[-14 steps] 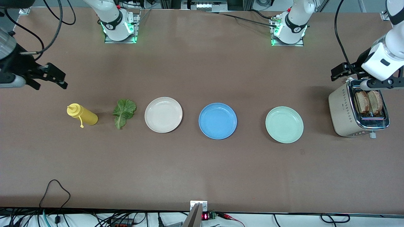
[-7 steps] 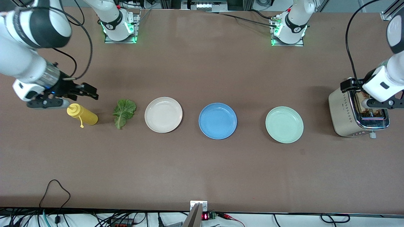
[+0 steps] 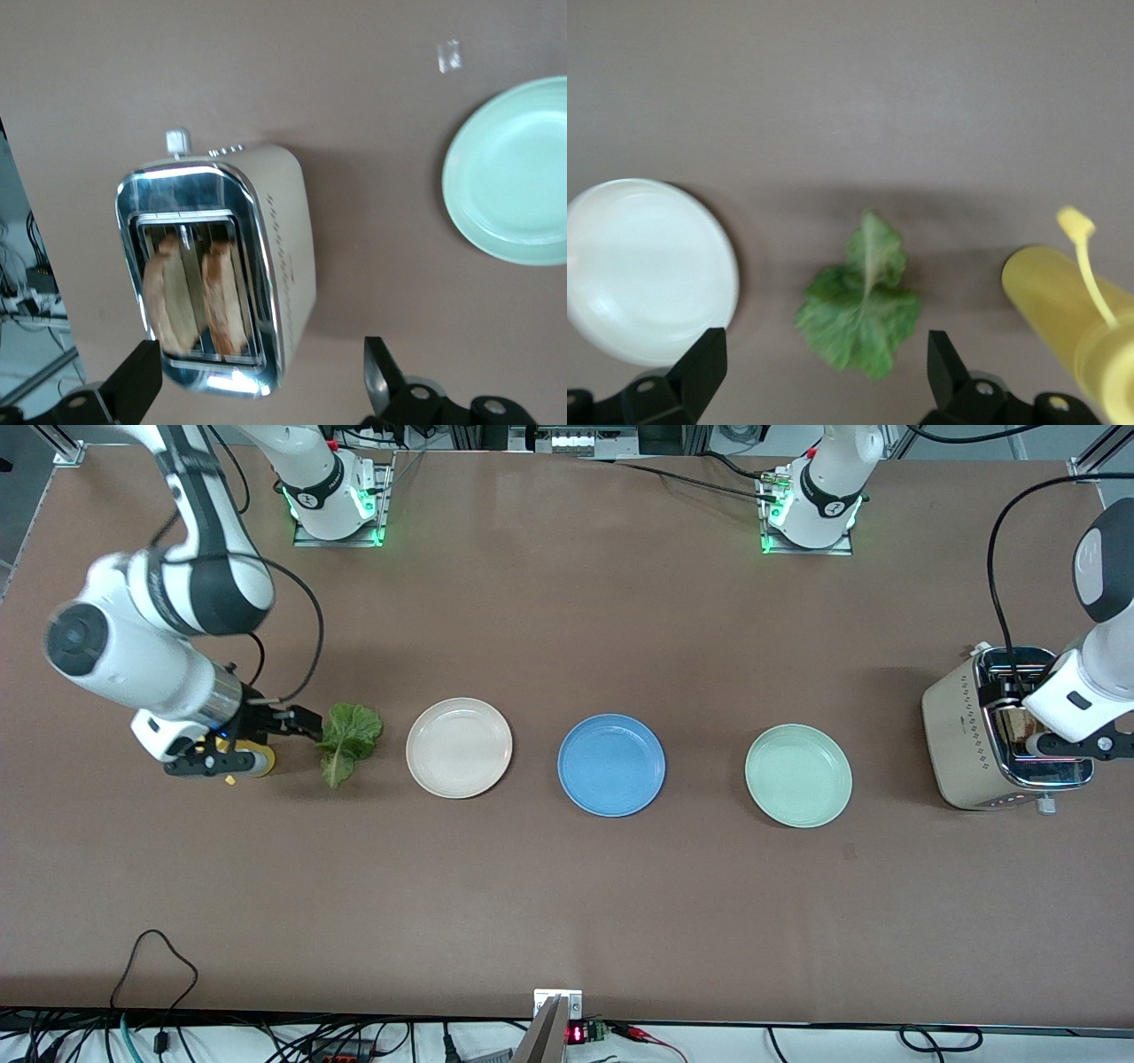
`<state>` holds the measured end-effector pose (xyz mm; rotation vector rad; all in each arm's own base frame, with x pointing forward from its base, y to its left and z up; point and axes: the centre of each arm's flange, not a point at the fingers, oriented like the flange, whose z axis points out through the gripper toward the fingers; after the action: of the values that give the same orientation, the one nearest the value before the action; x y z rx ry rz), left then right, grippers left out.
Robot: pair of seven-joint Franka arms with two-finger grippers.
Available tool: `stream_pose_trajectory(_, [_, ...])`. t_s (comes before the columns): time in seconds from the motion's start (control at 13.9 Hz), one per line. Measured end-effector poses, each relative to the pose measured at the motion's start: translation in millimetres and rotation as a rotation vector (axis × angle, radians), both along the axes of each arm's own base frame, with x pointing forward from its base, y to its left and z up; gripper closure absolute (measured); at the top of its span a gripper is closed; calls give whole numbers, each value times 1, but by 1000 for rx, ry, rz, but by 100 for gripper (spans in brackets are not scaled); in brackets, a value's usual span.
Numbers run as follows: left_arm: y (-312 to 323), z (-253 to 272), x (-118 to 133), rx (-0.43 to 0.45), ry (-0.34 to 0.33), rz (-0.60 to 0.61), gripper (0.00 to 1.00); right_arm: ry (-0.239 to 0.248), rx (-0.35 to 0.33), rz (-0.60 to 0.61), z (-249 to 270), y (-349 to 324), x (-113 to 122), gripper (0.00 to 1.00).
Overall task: Make sandwich in blue plate with both arms
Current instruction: 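Reach the right gripper to the lettuce while the left gripper reaches the toaster, then grasp the lettuce with the right gripper while the left gripper grips bread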
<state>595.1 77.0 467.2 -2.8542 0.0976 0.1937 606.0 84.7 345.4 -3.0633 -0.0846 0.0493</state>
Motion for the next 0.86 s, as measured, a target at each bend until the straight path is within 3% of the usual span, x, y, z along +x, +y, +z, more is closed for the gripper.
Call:
stream_pose_trajectory(0.36, [51,-78,-33,-31,-114,-9,0,0,-33,26,-86,1,9,0])
stream_pose_trajectory(0.65, [69,-100,-57,-42,-127,-2,5,-10,-50,45,-134,3,11,0])
stream_pose_trajectory(0.72, [72,-100,-60,-42,-124,3,11,-9,-50,46,-141,3,11,0])
stream_pose_trajectory(0.79, [75,-102,-64,-43,-117,9,25,-6,-51,47,-145,3,10,0])
stream_pose_trajectory(0.86, [77,-104,-67,-44,-101,13,35,-1,-51,48,-149,3,10,6])
